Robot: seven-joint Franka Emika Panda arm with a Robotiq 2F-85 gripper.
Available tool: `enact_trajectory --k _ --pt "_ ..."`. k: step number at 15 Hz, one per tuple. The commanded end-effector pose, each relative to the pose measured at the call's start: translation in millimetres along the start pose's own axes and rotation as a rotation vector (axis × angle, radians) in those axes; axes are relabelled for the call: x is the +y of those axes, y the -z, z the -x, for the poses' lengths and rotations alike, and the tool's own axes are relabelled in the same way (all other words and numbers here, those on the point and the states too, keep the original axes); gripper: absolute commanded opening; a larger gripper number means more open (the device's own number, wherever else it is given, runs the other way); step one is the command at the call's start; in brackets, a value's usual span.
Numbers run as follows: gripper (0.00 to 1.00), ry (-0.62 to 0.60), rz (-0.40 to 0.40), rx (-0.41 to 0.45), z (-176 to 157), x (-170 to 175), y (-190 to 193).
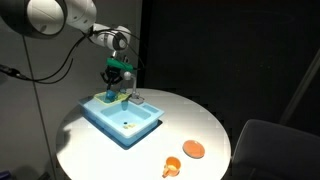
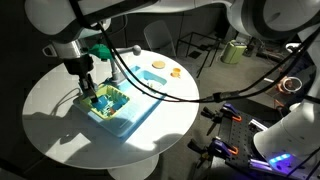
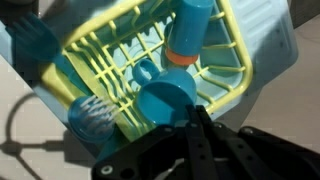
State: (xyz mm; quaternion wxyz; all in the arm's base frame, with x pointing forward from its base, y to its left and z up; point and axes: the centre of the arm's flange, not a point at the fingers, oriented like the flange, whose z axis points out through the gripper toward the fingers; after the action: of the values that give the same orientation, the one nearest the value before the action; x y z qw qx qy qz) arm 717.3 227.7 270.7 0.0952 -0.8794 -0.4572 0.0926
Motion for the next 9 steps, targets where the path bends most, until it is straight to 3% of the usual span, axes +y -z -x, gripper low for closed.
enact_trajectory --k 1,9 --pt "0.01 -0.018 0.041 -0.005 -6 -14 25" --pt "0.01 -0.091 0.121 0.005 -12 -55 62"
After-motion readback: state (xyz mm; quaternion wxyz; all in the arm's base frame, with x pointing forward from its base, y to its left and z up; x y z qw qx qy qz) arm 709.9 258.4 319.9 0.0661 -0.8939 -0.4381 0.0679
